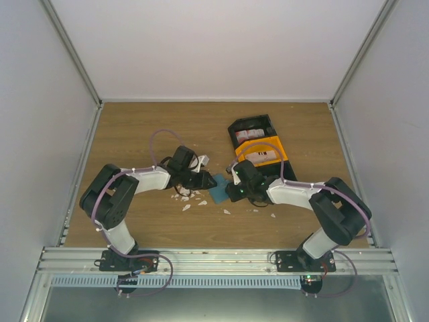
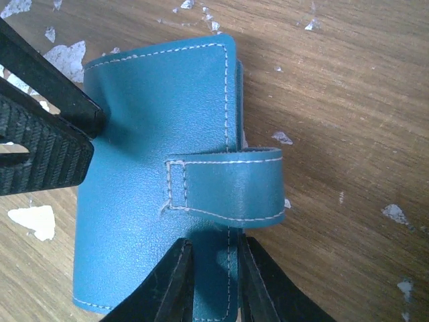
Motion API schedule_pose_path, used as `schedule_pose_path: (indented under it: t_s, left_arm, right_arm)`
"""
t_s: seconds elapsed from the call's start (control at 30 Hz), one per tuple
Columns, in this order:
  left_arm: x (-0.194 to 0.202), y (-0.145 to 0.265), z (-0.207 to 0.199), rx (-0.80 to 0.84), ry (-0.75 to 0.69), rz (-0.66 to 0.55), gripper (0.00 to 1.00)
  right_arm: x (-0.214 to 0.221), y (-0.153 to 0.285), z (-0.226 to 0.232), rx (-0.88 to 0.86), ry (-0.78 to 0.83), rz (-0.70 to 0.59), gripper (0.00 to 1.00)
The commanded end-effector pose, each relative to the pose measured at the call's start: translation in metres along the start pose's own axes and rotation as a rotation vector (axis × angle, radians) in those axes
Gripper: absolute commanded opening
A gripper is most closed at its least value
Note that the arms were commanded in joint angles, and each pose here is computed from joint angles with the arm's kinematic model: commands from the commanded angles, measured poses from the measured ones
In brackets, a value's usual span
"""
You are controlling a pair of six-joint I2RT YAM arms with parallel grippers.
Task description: Put the credit cards into the card holder
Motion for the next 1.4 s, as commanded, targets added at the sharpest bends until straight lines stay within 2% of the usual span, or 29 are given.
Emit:
schedule_pose_path:
  t_s: [0.0,0.07,0.27,0.4,0.5,0.63,0.8,1.0,1.2,1.37]
  left_arm:
    - [-0.002,-0.007,0.006,-0.098,-0.026,-0.011,0.35]
    - [0.000,-0.009,0.010,-0.141,-0.026,-0.007,0.35]
    - [0.008,-0.017,0.023,-0.253,-0.017,0.014,0.34]
    - [0.013,-0.019,0.027,-0.269,-0.016,0.024,0.34]
    - [0.013,-0.019,0.024,-0.239,-0.021,0.029,0.34]
    - [0.012,-0.016,0.011,-0.162,-0.028,0.025,0.36]
    - [0.003,0.006,-0.002,-0.180,0.000,-0.085,0.47]
    - [0.010,0.023,0.002,-0.232,0.095,-0.146,0.59]
    - [0.025,0.018,0.017,-0.235,0.219,-0.119,0.61]
    - [0.029,0.004,0.021,-0.188,0.250,-0.071,0.61]
  right_arm:
    - [0.024,-0.013,-0.001,-0.036,-0.106,0.117,0.20]
    - [0.027,-0.015,-0.004,-0.025,-0.143,0.128,0.23]
    - [0.020,-0.012,-0.011,0.032,-0.224,0.107,0.38]
    - [0.020,-0.015,-0.013,0.017,-0.247,0.107,0.40]
    - [0.021,-0.020,-0.011,-0.035,-0.263,0.105,0.37]
    - [0.027,-0.027,-0.013,-0.051,-0.285,0.122,0.26]
    - [0.038,-0.033,-0.019,-0.034,-0.303,0.154,0.19]
    - [0.043,-0.038,-0.022,-0.022,-0.305,0.172,0.18]
    - [0.047,-0.041,-0.025,-0.016,-0.316,0.185,0.18]
    - [0.047,-0.043,-0.025,-0.039,-0.314,0.180,0.18]
Point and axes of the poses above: each gripper's point midway between its finger pads, its own y axis back along the fingers, its own z axis along the line the jaws close on, x = y × z, the point moved 7 cm from there along y, back along the fingers, and after that the axes turned 8 degrees about y, right-handed, at the moved point
